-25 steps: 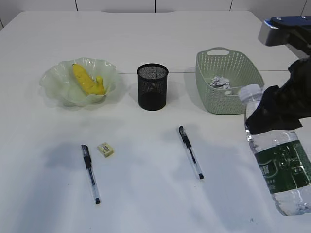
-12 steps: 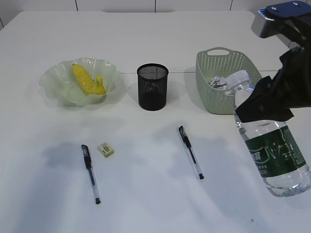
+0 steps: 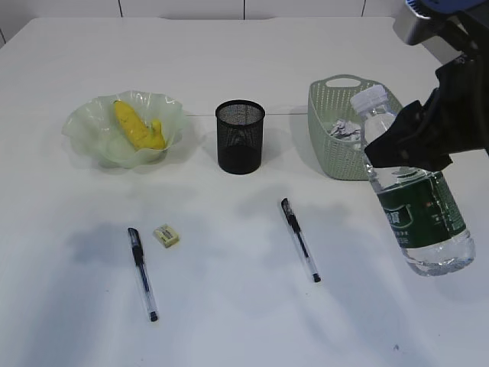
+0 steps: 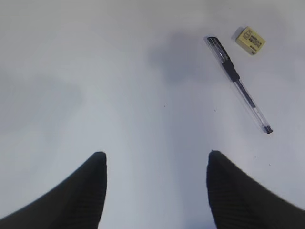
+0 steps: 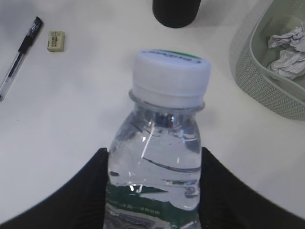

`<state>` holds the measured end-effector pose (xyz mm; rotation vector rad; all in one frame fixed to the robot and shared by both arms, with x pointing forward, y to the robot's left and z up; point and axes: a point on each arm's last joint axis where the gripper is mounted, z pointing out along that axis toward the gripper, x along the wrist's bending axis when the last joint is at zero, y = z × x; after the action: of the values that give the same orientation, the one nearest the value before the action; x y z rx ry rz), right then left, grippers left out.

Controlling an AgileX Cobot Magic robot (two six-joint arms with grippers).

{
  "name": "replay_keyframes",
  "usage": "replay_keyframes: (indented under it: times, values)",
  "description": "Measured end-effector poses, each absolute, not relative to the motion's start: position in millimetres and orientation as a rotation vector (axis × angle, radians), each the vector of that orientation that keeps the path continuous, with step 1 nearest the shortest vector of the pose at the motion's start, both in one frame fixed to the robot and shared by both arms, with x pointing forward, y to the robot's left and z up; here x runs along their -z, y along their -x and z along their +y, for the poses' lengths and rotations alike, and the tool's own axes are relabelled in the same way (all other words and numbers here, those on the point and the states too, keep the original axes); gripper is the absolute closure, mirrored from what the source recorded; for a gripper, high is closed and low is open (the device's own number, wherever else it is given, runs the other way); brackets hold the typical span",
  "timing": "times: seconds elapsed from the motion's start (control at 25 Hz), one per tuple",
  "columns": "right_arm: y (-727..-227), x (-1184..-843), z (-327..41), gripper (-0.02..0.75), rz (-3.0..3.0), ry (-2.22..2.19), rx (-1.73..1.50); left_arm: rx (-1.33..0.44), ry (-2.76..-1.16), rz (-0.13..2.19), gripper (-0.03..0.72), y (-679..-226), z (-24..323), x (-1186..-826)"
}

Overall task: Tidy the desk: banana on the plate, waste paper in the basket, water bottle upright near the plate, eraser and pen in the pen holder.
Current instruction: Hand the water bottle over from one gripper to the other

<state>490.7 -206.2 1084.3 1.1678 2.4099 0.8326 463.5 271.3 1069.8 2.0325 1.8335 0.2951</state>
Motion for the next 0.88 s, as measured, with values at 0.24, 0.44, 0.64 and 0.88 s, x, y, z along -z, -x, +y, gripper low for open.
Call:
replay_keyframes:
  times: [0.24, 0.44, 0.64, 0.88]
  values:
    - [-491.2, -1084.6, -206.1, 0.363, 2.403, -1.168, -0.838, -0.295, -2.033, 1.833, 0.228, -463.5, 271.3, -1069.8]
    - [-491.2, -1084.6, -206.1, 0.363, 2.403, -1.168, -0.838, -0.296, -2.032, 1.833, 0.238, -463.5, 271.3, -1069.8]
    - [-491.2, -1084.7, -206.0, 0.363, 2.403, -1.169, -0.841, -0.297, -2.031, 1.832, 0.239, -463.7, 271.3, -1069.8]
    - [-491.2, -1084.7, -205.9, 0.363, 2.403, -1.168, -0.842, -0.297, -2.031, 1.832, 0.239, -463.7, 271.3, -1069.8]
